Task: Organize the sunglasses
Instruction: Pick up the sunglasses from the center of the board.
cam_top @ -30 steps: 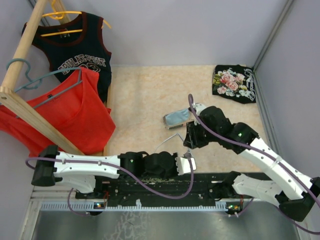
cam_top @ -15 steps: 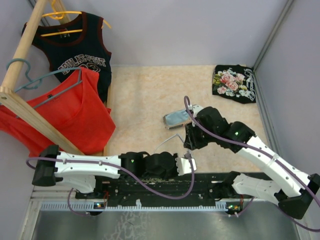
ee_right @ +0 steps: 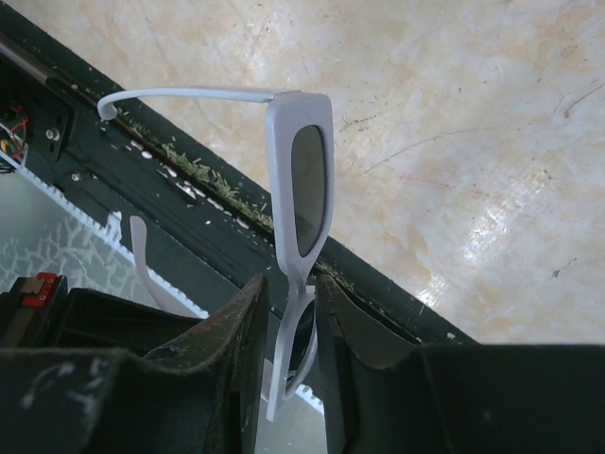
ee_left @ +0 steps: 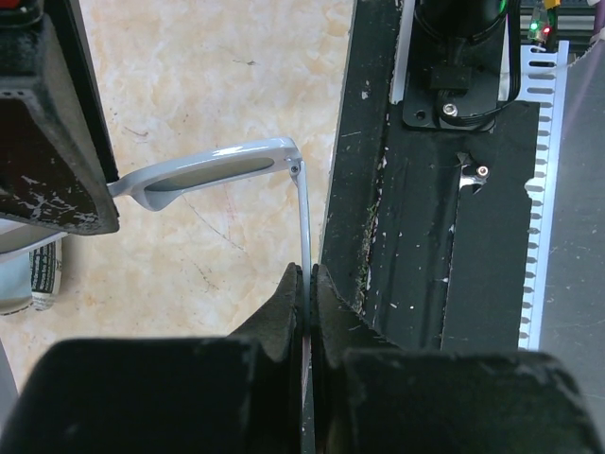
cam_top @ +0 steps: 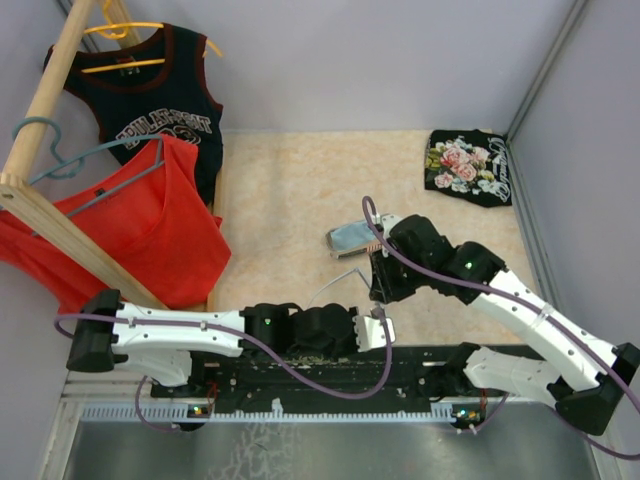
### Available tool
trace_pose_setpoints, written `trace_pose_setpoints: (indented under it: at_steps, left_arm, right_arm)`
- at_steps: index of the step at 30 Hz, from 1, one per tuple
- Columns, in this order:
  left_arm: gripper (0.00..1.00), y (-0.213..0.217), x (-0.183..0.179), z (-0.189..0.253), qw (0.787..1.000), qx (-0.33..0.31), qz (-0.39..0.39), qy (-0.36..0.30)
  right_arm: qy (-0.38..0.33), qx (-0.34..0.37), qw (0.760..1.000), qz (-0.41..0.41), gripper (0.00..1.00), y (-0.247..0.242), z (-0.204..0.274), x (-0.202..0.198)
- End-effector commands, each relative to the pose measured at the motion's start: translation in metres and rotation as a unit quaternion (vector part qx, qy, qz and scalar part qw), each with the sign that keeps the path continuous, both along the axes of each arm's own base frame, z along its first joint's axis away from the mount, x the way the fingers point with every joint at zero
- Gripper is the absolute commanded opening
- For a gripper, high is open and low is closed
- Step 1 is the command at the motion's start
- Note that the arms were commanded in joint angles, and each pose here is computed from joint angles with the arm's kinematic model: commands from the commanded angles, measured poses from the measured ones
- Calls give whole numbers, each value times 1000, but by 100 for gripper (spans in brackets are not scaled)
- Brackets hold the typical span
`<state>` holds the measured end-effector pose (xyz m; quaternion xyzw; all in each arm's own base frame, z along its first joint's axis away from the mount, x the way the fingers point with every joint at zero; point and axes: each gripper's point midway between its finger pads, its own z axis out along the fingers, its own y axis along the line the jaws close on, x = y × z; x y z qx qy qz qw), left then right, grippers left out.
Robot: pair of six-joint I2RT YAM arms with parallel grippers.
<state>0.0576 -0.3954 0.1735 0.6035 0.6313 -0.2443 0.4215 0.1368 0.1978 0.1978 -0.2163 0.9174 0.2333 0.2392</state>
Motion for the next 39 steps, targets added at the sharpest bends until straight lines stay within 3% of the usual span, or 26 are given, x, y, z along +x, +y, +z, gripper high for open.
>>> trace_pose_setpoints:
  at_steps: [1,18,33,39]
  left_arm:
    - [0,-9,-4,16,1000,-16,-13,-6]
    - [0,-10,-6,15,1000,-13,-19,-5]
    - [0,-10,-8,14,1000,-12,-24,-2]
    - [26,-7,-4,27,999,-33,-10,-5]
  right_arm:
    - [-10,-7,1000,10,27,-1,2,-1]
    - [-7,-11,1000,13,22,2,-4,2]
    - [-15,-14,1000,3,0,-1,-6,5]
    - [-20,-10,1000,-3,0,-2,-5,5]
